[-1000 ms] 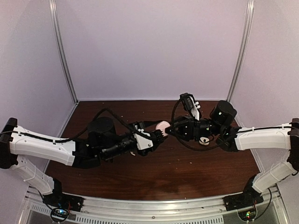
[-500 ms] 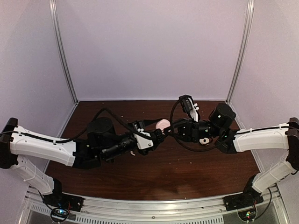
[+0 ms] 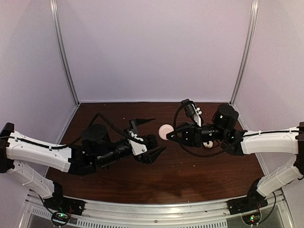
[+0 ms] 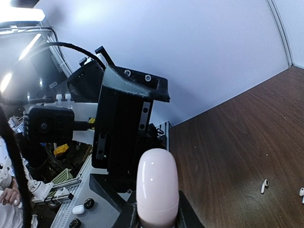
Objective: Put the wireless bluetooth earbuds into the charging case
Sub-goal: Pass from the left arm to the right, then open the charging case.
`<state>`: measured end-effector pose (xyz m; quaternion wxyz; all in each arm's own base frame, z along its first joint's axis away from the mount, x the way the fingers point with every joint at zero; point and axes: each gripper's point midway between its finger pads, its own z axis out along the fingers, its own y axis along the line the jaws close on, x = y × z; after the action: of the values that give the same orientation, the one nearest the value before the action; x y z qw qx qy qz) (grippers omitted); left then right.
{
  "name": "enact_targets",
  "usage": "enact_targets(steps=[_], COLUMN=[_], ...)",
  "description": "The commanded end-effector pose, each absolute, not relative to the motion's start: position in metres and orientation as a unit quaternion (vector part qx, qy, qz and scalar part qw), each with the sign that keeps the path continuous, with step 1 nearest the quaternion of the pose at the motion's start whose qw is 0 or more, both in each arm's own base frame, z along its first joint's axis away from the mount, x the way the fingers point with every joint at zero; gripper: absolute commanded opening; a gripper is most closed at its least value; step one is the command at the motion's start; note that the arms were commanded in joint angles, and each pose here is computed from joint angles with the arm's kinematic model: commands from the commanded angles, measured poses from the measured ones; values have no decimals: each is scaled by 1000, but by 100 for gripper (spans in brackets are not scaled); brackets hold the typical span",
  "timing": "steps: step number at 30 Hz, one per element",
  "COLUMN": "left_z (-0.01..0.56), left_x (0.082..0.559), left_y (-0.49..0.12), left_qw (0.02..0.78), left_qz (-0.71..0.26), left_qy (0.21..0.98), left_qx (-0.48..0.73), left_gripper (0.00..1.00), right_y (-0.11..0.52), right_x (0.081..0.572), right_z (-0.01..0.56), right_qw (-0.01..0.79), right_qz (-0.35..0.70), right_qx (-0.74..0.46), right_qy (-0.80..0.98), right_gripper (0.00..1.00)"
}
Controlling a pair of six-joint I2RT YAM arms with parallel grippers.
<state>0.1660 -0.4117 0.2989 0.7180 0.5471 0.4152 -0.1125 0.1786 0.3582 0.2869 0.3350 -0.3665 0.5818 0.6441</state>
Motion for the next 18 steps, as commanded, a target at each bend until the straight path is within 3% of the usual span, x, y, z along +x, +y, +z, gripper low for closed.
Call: enact_targets(steps=[1, 9, 18], left_z=[342, 338, 321], left_x=[158, 176, 180], left_y=[-387, -405, -430], left_qw=[748, 610, 530], left_qz=[-190, -315, -370], left_qy=[430, 539, 556], left_qx=[468, 488, 522], left_gripper=[98, 97, 79], right_y=[351, 344, 342], right_x=[188, 182, 180], right_z=[291, 279, 278], right_qw=[395, 422, 430], right_qz=[572, 512, 495], right_qx=[-406, -460, -460], right_qy=[593, 591, 598], right_gripper=[9, 8, 11])
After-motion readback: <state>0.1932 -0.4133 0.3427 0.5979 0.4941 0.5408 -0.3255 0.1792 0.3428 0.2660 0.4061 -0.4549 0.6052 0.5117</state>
